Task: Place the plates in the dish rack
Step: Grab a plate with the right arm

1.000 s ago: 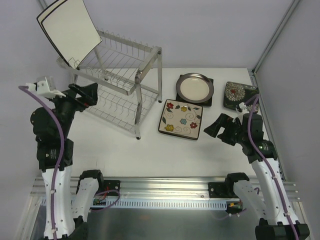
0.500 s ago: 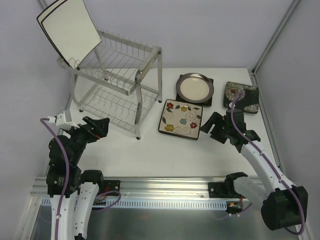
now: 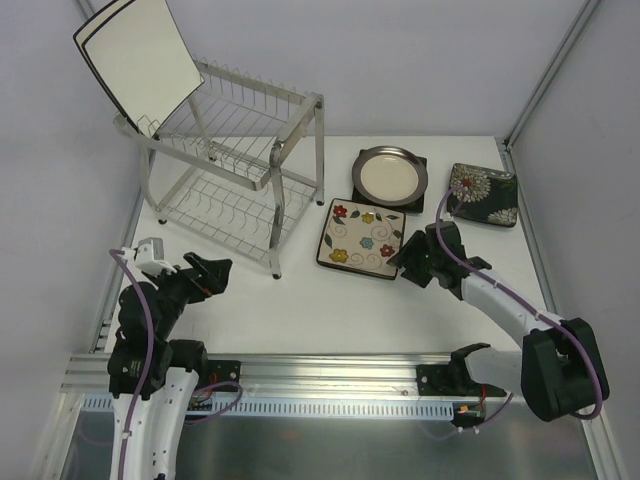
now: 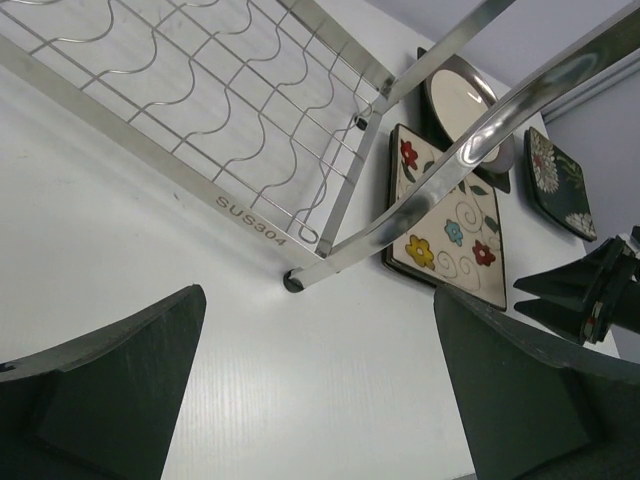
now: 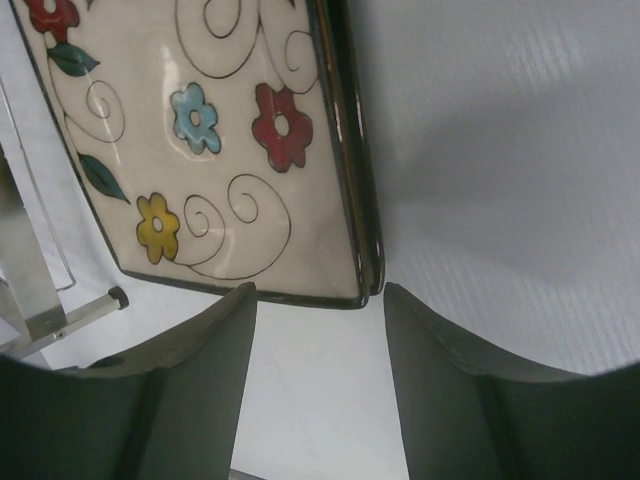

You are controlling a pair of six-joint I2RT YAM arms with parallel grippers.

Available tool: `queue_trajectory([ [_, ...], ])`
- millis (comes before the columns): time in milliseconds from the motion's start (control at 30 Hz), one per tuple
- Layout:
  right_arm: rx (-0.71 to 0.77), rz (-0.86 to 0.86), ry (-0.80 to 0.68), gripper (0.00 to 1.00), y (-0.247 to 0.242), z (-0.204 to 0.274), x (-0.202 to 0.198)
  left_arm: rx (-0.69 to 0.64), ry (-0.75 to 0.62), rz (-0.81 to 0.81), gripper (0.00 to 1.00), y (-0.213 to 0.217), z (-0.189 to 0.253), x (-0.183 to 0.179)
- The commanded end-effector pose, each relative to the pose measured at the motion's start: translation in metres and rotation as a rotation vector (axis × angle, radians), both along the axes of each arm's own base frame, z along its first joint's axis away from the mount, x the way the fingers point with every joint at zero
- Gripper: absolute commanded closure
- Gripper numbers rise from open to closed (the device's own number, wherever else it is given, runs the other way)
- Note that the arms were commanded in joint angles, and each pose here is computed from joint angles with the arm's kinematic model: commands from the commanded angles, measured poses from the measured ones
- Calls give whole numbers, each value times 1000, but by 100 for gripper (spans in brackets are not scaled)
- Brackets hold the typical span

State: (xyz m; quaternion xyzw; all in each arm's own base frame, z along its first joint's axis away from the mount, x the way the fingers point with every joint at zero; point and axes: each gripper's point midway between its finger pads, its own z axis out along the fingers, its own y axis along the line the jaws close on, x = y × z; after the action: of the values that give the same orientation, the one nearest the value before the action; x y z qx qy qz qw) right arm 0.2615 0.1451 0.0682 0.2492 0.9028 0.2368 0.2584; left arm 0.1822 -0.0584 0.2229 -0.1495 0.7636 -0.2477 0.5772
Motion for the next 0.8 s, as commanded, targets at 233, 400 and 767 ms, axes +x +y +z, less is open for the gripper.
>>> queue_trajectory([
  [233,7,-86,1,52,7,-11,17,46,-32,-60,1,-7,-20,-5],
  [400,-21,-109,18,54,7,-18,19,56,-46,-34,1,-2,-20,-4],
  [767,-127,-127,43,64,-9,-18,13,54,-50,-33,1,-2,-20,-4],
])
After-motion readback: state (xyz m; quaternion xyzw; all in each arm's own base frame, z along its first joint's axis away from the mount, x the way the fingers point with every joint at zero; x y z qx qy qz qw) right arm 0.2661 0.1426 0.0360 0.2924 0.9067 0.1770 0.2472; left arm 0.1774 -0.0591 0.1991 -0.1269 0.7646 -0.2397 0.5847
